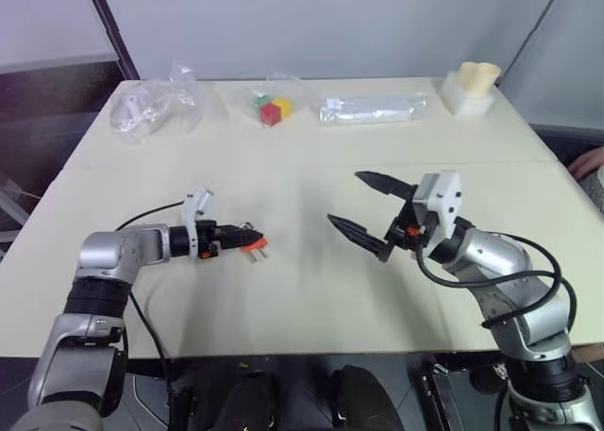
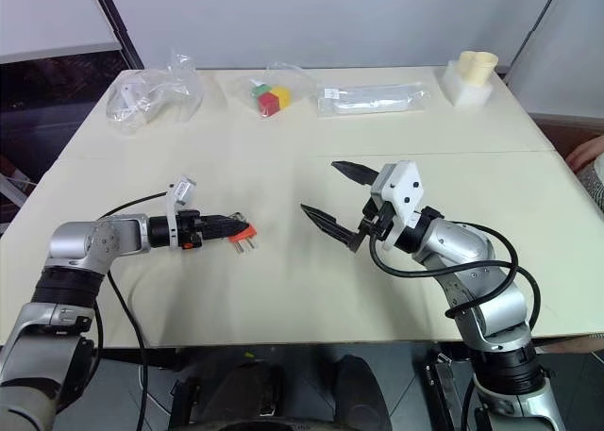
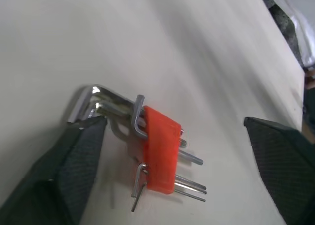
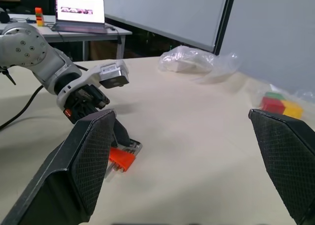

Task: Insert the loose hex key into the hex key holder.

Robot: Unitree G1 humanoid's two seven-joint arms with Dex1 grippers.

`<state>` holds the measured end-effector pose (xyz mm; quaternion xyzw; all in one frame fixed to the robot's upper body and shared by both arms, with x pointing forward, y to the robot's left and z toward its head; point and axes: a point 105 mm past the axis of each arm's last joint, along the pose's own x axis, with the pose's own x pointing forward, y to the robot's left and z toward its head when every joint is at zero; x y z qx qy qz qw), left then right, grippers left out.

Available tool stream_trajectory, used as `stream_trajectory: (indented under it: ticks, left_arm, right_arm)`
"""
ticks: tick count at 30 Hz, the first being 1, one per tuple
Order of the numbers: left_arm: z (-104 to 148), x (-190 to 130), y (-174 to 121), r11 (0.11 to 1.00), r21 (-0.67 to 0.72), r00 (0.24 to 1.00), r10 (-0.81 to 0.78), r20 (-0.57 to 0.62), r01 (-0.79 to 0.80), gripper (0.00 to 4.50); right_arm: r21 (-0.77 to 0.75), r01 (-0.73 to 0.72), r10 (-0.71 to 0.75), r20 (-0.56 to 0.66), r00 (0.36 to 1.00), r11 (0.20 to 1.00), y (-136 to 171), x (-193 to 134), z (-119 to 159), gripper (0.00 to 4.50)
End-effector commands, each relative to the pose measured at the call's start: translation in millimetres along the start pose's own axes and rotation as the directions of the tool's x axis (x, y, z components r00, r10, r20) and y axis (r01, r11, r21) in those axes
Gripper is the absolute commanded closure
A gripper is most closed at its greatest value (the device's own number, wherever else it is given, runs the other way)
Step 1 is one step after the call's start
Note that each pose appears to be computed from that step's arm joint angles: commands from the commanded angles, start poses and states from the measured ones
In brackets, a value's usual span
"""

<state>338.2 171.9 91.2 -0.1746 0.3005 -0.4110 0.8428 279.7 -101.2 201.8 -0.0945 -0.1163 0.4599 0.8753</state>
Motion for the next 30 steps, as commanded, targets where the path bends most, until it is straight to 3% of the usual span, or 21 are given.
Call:
stream_trajectory:
  ticks: [1,9,13,17,30]
  left_arm:
    - [-26,-33,37,0.97,-0.053,0.97,0.232,-0.071,-0.236,0.01]
    - [-5,-65,17,0.961,0.13,0.969,0.248,-0.003,-0.246,0.01]
    - [33,-71,-21,0.901,0.38,0.978,0.188,0.091,-0.209,0.01]
    - [41,-71,-47,0.829,0.528,0.983,0.138,0.124,-0.183,0.01]
    - [48,-81,-100,0.74,0.657,0.979,0.01,0.204,-0.144,0.01]
  right_arm:
    - [-0.043,-0.013,0.015,0.05,0.999,0.999,3,3,14,0.0]
    - [-0.042,-0.047,0.048,0.033,0.998,0.998,4,2,13,0.0]
    - [-0.013,-0.162,0.161,-0.065,0.985,0.987,9,-9,2,0.0]
    - [0.038,-0.251,0.254,-0.156,0.955,0.967,15,-23,-9,0.0]
    - [0.061,-0.355,0.355,-0.329,0.875,0.933,5,-51,-14,0.0]
